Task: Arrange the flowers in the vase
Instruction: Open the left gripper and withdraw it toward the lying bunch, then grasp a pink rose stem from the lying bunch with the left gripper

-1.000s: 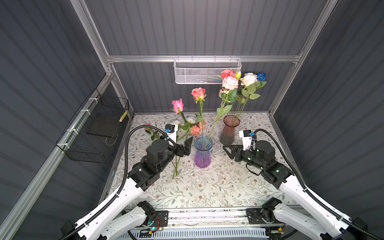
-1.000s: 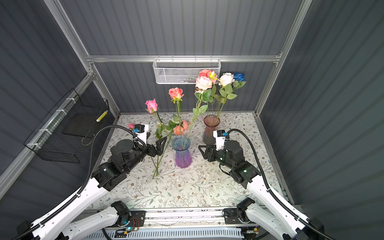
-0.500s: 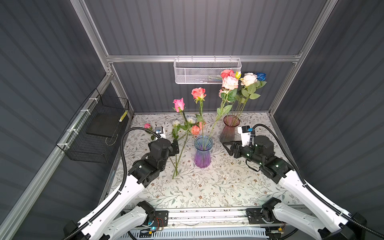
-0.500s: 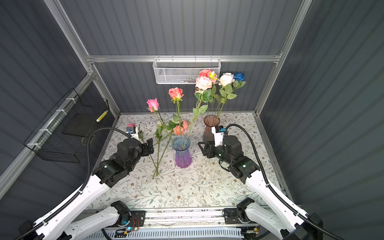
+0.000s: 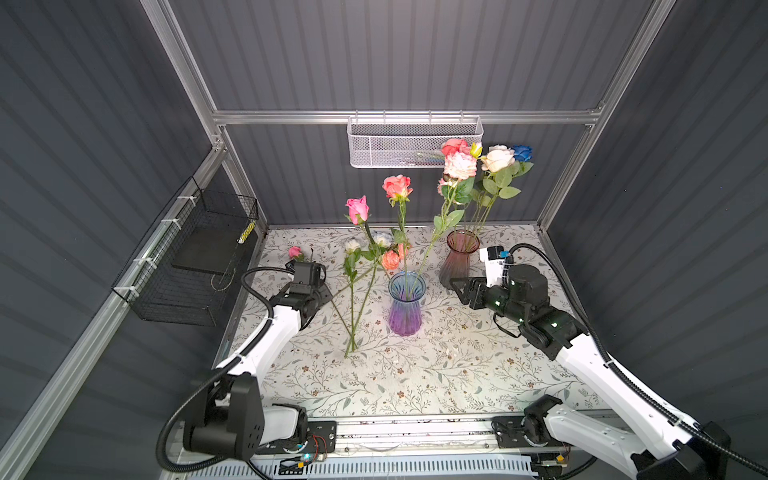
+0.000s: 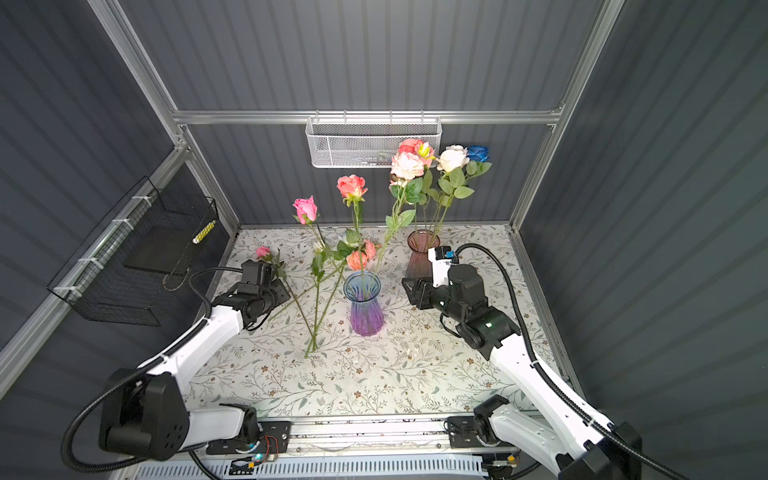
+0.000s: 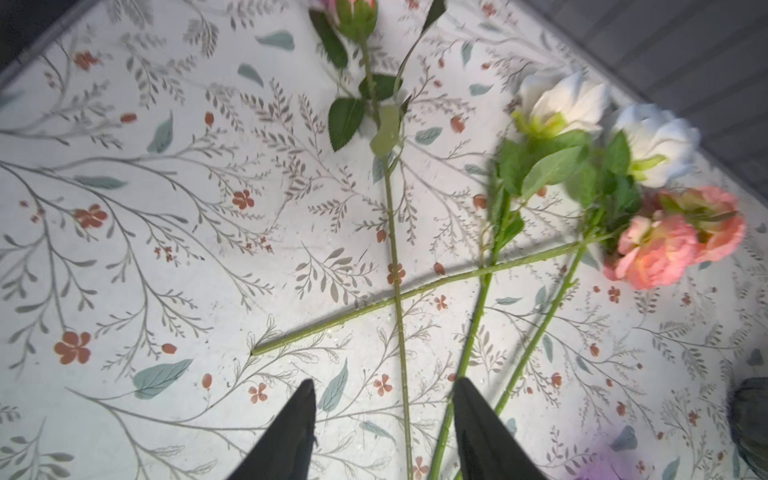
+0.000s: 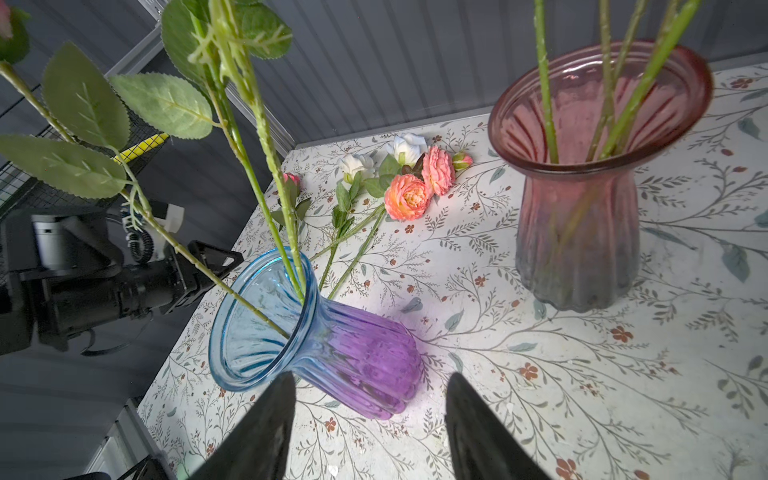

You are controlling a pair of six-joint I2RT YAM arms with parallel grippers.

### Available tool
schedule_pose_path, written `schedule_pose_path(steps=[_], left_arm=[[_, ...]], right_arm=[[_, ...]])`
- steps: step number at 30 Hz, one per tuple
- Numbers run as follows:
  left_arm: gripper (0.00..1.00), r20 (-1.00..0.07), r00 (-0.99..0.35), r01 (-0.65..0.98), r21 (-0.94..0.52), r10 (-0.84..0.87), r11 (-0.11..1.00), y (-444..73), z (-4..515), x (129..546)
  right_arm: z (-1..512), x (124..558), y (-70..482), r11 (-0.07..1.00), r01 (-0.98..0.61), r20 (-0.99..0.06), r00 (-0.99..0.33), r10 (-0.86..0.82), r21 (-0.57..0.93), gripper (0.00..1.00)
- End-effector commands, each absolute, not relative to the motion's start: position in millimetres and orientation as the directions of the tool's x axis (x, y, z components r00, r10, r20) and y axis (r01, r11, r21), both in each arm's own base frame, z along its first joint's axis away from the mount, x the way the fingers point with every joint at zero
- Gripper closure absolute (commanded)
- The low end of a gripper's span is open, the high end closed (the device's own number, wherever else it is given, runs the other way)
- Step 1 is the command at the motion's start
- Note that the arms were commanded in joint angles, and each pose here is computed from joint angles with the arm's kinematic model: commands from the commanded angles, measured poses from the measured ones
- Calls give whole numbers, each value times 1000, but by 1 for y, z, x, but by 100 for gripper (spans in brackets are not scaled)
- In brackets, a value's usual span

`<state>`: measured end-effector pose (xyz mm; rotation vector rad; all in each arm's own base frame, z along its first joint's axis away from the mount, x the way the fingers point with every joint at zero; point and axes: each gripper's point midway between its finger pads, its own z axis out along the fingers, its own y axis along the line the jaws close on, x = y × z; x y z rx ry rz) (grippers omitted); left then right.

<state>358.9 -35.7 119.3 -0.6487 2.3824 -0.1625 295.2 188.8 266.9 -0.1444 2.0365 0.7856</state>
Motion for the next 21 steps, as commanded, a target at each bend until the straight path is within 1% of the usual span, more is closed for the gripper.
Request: schedule_pose_path(steps=[1,3,4,8,11,18,21], left_arm=[[44,-519,-654,-424,-351,-550,835,-39,115,371],[39,-501,-634,-471,-354,-589,808,-28,109,374],[38,-491,-622,-496,-356,-610,792,-21,105,375],[37,-442,-623,-563,-320,-646,762,-2,88,386],[40,-412,-650,-580,-273,-638,768,5,78,398],[41,-376,-698,-580,-202,-609,789,8,52,427],[45,-362,-720,-571,-174,-591,802,8,41,436]], right_arm=[[272,291,188,784,-398,-797,-573,193,477,41],[270,289,189,780,-399,-789,-583,190,483,40],[270,287,189,778,-400,-788,-585,190,485,40],[266,286,187,780,-396,-790,-580,196,484,40],[265,286,187,783,-401,-793,-581,184,476,40],[260,286,183,788,-397,-803,-564,194,470,40],[254,289,181,793,-385,-801,-563,203,472,40]])
